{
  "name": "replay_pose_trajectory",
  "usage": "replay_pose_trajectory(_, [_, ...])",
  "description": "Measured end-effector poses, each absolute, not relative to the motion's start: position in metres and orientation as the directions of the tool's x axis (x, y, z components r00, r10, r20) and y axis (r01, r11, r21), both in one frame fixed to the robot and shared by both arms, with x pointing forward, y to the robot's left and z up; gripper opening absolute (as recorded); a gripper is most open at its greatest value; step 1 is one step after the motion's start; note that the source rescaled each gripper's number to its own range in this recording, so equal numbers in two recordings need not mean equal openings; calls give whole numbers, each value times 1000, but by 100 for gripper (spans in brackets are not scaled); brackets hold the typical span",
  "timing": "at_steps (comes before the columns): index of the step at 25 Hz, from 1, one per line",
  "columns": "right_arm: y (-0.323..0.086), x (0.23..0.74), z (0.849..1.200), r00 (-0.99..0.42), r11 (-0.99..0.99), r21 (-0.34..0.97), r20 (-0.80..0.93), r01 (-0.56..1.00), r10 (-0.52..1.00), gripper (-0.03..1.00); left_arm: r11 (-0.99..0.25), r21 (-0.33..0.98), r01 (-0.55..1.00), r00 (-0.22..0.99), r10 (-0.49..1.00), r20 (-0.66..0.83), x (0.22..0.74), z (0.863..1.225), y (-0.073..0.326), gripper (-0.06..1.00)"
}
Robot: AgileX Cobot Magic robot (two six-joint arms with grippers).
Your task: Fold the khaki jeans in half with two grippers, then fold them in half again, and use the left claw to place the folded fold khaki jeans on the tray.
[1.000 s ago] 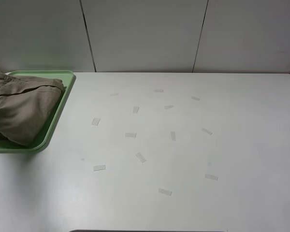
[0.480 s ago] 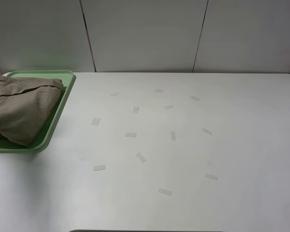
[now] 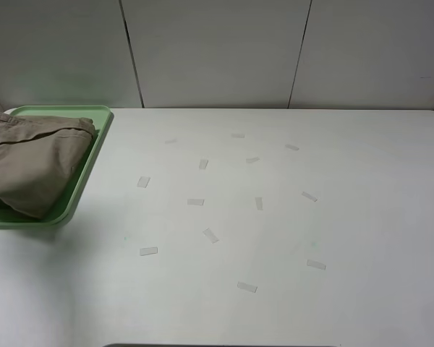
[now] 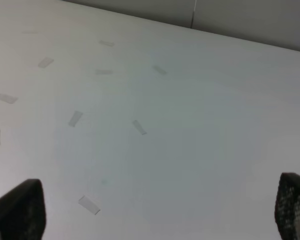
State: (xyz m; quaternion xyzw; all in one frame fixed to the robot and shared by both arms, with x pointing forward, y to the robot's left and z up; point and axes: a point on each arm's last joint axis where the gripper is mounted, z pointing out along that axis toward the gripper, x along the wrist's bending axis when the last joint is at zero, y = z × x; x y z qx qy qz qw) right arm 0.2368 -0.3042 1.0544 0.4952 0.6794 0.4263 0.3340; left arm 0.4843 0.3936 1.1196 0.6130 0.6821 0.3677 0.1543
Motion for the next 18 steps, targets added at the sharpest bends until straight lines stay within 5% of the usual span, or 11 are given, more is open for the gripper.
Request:
replay_pose_trajectory(7, [-304, 237, 1054, -287, 146, 910, -32, 387, 958, 99, -126, 837, 533, -105, 971, 214, 412, 1158, 353, 79])
replay_pose_trajectory(12, [-304, 237, 1054, -287, 146, 910, -32, 387, 958, 99, -206, 882, 423, 22, 976, 217, 372, 1152, 326, 79])
replay_pose_trajectory(18, [-304, 237, 1054, -287, 146, 910, -32, 387, 958, 99, -197, 868, 457, -18, 973, 230, 315, 1137, 311, 79])
